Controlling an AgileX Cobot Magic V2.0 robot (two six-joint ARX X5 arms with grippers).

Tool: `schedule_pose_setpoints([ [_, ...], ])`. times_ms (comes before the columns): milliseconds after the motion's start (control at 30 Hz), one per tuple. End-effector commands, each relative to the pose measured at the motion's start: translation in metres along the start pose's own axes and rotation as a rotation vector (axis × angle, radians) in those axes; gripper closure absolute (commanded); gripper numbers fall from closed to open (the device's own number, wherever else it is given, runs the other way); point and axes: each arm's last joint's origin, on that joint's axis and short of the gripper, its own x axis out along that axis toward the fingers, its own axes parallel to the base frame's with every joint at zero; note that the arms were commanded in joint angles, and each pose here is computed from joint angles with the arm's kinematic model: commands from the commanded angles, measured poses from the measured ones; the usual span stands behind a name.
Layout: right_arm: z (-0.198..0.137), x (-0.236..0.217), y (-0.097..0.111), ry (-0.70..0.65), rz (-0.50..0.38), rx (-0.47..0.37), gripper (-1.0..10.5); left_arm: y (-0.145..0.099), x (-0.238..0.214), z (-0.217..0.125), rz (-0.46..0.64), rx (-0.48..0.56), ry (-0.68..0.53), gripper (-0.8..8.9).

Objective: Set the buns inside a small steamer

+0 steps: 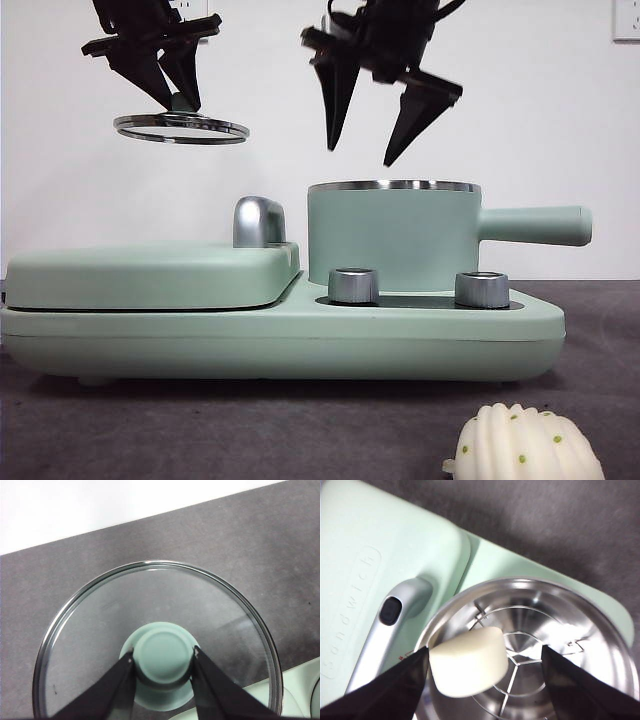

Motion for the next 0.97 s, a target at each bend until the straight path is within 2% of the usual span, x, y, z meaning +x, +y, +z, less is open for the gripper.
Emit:
schedule_pose_setpoints([
  [33, -0.005, -0.007, 0.001, 0.045, -0.025, 0.006, 5.9, 0.0, -0.004, 0.01, 0.002, 0.004, -0.061, 7.57],
  [200, -0.009, -0.023, 0.003, 0.013, -0.019, 0.0, 5.9, 0.0, -0.004, 0.01, 0.001, 0.001, -0.054, 7.57],
  [400, -0.035, -0.079, 0.012, -0.07, 0.017, -0.031, 5.9, 0.0, -0.004, 0.009, 0.001, 0.001, -0.054, 7.57],
  [533, -0.082, -0.111, 0.014, -0.061, 0.023, -0.047, 5.9, 0.0, -0.004, 0.009, 0.001, 0.001, -0.053, 7.57],
  [667, -0.137, -0.124, 0.018, -0.015, 0.032, -0.051, 5.9, -0.003, -0.004, 0.01, -0.004, 0.004, -0.055, 7.57],
  [800, -0.181, -0.118, 0.021, 0.056, 0.036, -0.047, 5.9, -0.006, -0.004, 0.01, -0.01, 0.009, -0.055, 7.57],
  [967, -0.217, -0.087, 0.027, 0.174, -0.065, -0.046, 5.8, -0.009, -0.004, 0.01, -0.017, 0.013, -0.055, 7.57],
])
